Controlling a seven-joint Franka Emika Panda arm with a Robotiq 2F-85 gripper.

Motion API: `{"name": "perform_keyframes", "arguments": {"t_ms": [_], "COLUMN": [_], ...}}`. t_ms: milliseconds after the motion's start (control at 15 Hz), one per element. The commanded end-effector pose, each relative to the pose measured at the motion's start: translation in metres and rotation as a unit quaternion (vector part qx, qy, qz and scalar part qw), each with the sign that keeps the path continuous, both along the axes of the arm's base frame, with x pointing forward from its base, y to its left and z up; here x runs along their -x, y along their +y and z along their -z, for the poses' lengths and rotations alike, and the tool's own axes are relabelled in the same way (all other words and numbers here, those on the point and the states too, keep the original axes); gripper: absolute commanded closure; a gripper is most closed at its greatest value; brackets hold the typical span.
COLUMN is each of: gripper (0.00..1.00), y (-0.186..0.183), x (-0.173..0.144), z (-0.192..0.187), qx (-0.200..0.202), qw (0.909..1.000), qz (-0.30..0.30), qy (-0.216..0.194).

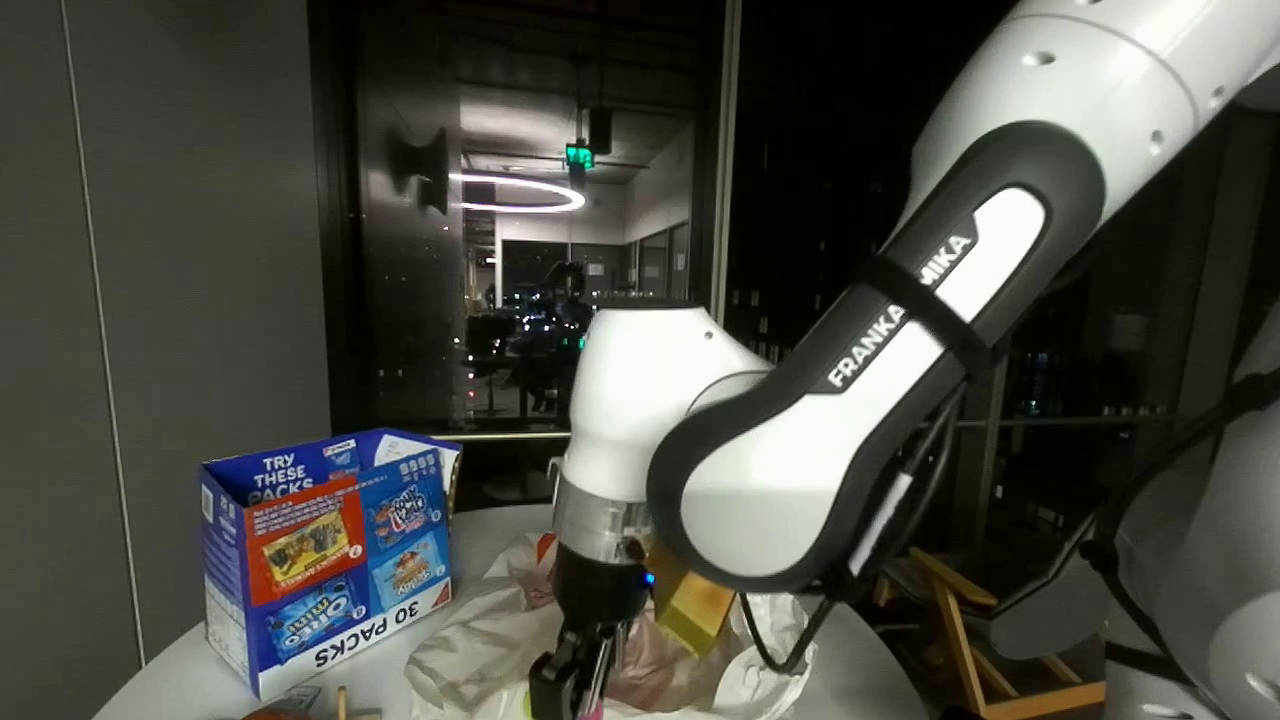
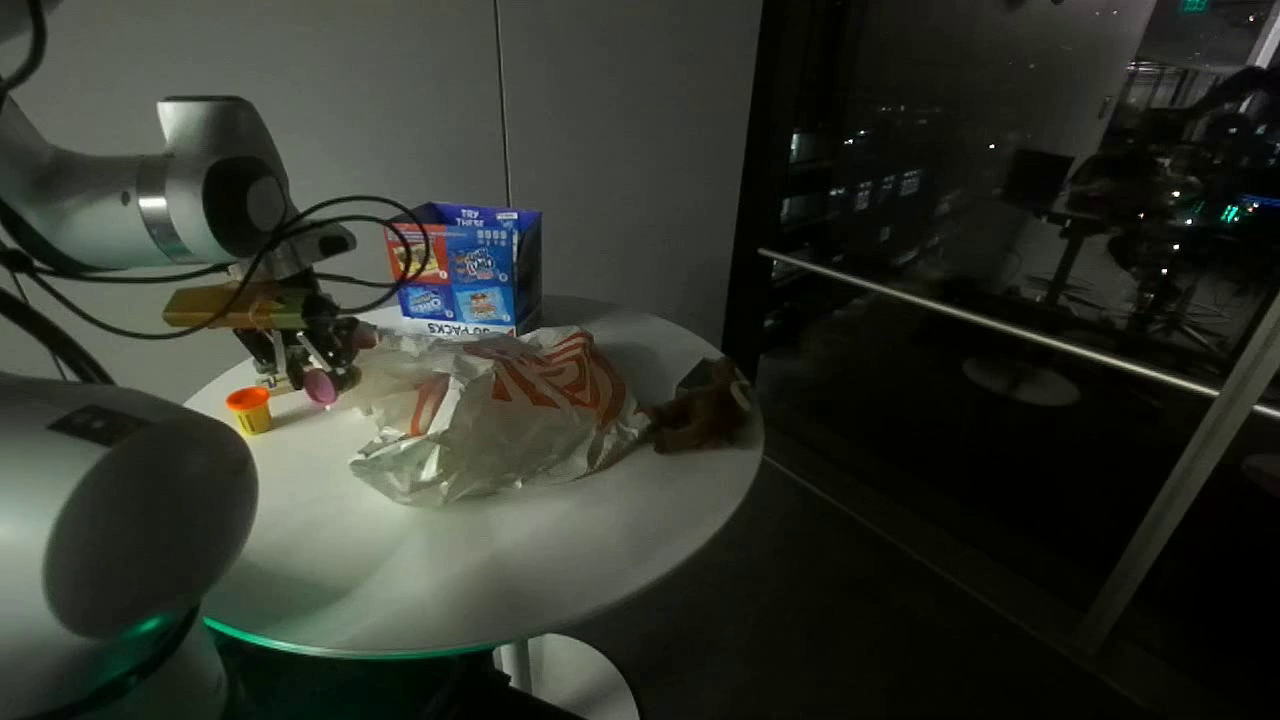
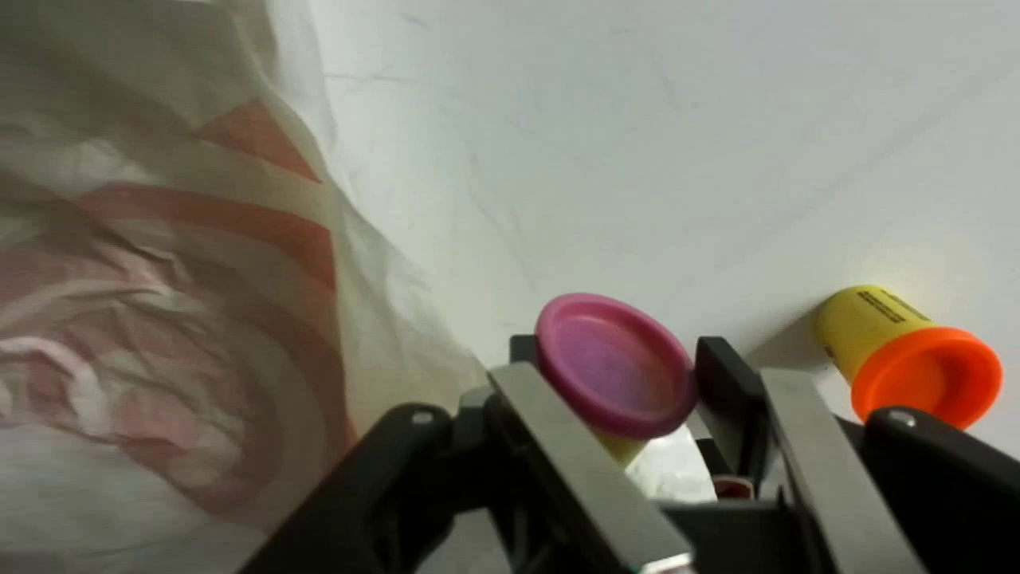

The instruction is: Lift the two small yellow containers with the purple and orange lid and the peach plush toy from the table and put them in the plastic

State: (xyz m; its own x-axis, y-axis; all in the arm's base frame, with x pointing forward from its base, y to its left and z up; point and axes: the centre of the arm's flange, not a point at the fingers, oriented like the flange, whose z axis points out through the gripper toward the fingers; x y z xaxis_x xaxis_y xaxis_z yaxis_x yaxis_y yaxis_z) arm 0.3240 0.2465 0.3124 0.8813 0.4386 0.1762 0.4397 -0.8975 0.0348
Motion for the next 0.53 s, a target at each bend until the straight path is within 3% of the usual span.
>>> {"name": "perform_keyframes", "arguments": {"t_ms": [0,133,467], "gripper": [0.73,0.73,0.73], "y": [-0.04,-0.059,-0.098], "x": [0.015,0.01,0.016], "z": [-0.081,-0.097,-0.092], "qx": [0.03,0.06,0.139], "qw": [0.9985,0.997,0.9852], "qz": [0.03,0.044,0.077], "qy": [-0.034,-0.022,0.064]}}
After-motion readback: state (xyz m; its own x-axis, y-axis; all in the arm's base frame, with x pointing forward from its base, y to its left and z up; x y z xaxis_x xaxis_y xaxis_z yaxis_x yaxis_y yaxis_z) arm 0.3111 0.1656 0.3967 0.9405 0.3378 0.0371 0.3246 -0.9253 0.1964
